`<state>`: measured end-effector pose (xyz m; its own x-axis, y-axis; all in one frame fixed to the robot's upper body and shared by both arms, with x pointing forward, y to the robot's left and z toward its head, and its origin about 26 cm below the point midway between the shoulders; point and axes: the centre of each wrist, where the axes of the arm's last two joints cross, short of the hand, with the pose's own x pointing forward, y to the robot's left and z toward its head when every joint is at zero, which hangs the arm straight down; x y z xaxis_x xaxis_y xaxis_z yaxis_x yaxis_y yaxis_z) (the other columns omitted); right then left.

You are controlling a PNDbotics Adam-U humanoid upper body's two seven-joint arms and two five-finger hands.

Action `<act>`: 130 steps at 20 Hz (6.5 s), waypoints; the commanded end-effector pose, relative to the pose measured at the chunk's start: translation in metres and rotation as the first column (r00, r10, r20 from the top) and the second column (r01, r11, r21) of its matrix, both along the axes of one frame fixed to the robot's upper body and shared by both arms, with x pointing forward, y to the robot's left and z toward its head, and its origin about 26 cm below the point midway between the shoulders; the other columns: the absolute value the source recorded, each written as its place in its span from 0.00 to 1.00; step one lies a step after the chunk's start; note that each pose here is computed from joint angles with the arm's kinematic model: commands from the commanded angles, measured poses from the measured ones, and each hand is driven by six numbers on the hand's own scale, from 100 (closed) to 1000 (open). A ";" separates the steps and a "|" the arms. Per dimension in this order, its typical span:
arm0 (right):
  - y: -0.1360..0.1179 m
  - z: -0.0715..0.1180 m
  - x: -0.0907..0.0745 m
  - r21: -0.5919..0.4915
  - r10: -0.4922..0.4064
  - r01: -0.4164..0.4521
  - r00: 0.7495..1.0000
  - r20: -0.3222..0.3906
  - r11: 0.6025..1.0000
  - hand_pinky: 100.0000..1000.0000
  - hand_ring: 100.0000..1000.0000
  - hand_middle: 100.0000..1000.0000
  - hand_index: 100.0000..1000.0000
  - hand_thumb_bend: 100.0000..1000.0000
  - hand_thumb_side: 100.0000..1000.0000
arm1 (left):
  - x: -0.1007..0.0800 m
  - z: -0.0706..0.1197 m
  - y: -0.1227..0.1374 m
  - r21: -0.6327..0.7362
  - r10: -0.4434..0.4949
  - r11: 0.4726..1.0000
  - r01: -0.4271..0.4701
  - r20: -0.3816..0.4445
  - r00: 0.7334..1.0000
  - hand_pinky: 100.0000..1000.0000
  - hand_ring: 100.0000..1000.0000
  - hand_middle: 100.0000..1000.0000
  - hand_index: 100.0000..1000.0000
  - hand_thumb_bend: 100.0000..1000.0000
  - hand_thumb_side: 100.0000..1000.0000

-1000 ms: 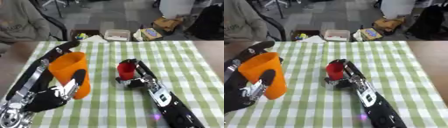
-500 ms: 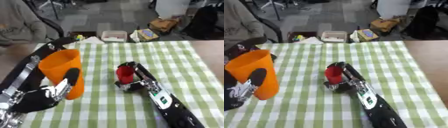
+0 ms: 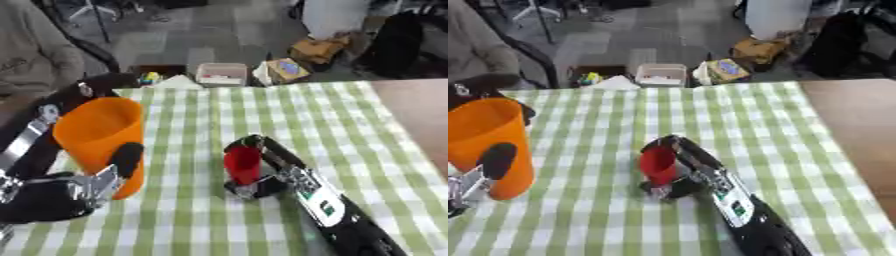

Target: Pour the contents of one cup into another cup.

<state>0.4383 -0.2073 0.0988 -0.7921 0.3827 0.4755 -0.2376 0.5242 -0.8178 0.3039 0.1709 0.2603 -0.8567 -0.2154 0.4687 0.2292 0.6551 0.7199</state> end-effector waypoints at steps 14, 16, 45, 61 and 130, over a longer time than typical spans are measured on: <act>0.046 0.053 -0.019 -0.017 0.334 -0.333 0.942 0.038 0.943 0.28 0.24 0.17 0.72 0.03 0.00 | -0.005 0.021 -0.004 0.265 0.029 0.960 -0.093 0.237 0.971 0.09 0.64 0.36 0.88 0.00 0.07; 0.052 0.056 -0.022 -0.017 0.365 -0.365 0.930 0.031 0.931 0.28 0.24 0.17 0.72 0.03 0.00 | -0.006 0.020 -0.006 0.297 0.031 0.949 -0.110 0.258 0.966 0.09 0.64 0.36 0.88 0.00 0.05; 0.102 0.056 -0.042 0.010 0.560 -0.561 0.826 -0.057 0.828 0.28 0.24 0.17 0.72 0.00 0.00 | 0.046 0.005 -0.049 0.436 0.022 0.859 -0.268 0.490 0.871 0.09 0.55 0.38 0.86 0.03 0.00; 0.101 0.056 -0.043 0.021 0.557 -0.557 0.828 -0.061 0.830 0.28 0.25 0.17 0.72 0.00 0.00 | 0.050 -0.006 -0.044 0.505 -0.004 0.794 -0.338 0.561 0.828 0.10 0.50 0.38 0.86 0.17 0.00; 0.083 0.047 -0.039 0.035 0.508 -0.507 0.857 -0.084 0.861 0.28 0.24 0.16 0.72 0.00 0.00 | 0.059 -0.019 -0.016 0.495 0.023 0.612 -0.616 0.769 0.639 0.13 0.24 0.38 0.83 0.47 0.00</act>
